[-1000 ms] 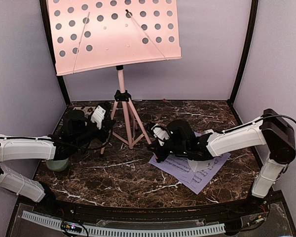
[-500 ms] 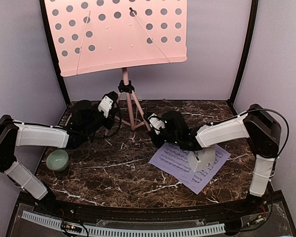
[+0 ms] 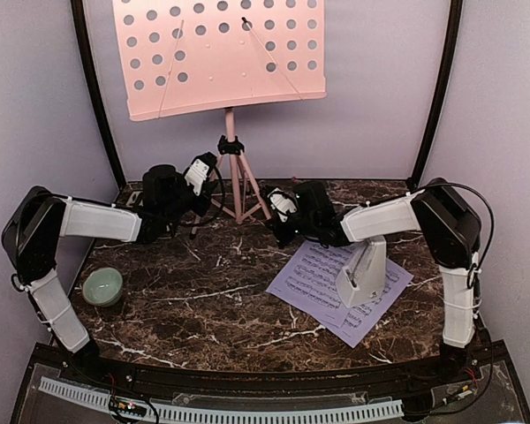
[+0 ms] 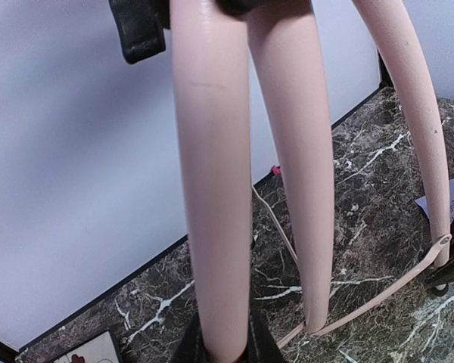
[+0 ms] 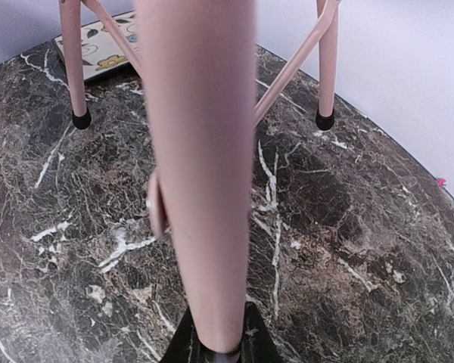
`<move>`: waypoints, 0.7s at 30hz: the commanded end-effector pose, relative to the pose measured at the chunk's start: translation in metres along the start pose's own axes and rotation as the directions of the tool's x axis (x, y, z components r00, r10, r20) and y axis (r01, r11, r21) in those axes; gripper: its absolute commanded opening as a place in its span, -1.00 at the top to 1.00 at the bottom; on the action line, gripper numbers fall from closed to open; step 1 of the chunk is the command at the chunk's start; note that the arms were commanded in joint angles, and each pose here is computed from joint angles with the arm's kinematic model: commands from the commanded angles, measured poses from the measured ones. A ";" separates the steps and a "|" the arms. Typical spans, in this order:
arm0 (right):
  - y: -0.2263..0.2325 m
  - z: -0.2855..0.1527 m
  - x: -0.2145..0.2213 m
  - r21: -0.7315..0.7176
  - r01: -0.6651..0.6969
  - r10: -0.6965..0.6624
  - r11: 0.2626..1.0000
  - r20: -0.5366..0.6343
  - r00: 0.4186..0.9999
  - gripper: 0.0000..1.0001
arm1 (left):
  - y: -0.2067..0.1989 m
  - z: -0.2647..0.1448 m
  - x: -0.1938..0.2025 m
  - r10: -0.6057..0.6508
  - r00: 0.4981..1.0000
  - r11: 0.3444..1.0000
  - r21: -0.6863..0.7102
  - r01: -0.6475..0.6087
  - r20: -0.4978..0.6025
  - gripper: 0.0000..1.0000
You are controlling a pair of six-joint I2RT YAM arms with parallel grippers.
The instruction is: Set up the instrument practice props
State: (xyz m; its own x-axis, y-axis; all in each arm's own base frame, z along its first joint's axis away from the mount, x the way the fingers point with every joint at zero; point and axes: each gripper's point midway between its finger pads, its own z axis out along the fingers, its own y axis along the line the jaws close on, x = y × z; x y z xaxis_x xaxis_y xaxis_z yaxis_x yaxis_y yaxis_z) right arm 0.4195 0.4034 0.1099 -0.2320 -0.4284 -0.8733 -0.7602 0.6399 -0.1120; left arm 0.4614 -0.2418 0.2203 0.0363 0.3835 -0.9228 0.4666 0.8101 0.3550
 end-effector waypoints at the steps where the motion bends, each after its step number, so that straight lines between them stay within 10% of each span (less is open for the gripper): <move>1: -0.072 -0.003 -0.034 0.157 -0.140 0.120 0.978 0.127 0.985 1.00 | 0.032 0.000 -0.045 0.034 0.992 0.995 -0.095 -0.022 0.125 1.00; 21: -0.082 -0.016 -0.028 0.185 -0.139 0.118 0.973 0.119 0.986 1.00 | 0.007 0.026 -0.023 -0.070 0.995 0.998 0.002 0.070 0.075 1.00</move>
State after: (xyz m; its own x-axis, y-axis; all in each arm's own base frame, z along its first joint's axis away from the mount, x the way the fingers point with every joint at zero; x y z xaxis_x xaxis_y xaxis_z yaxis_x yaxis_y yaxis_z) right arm 0.4342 0.3969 0.0963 -0.2701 -0.4086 -0.8718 -0.7578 0.6488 -0.0694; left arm 0.4798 -0.2484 0.2021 -0.0202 0.3409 -0.9399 0.4825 0.8267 0.2894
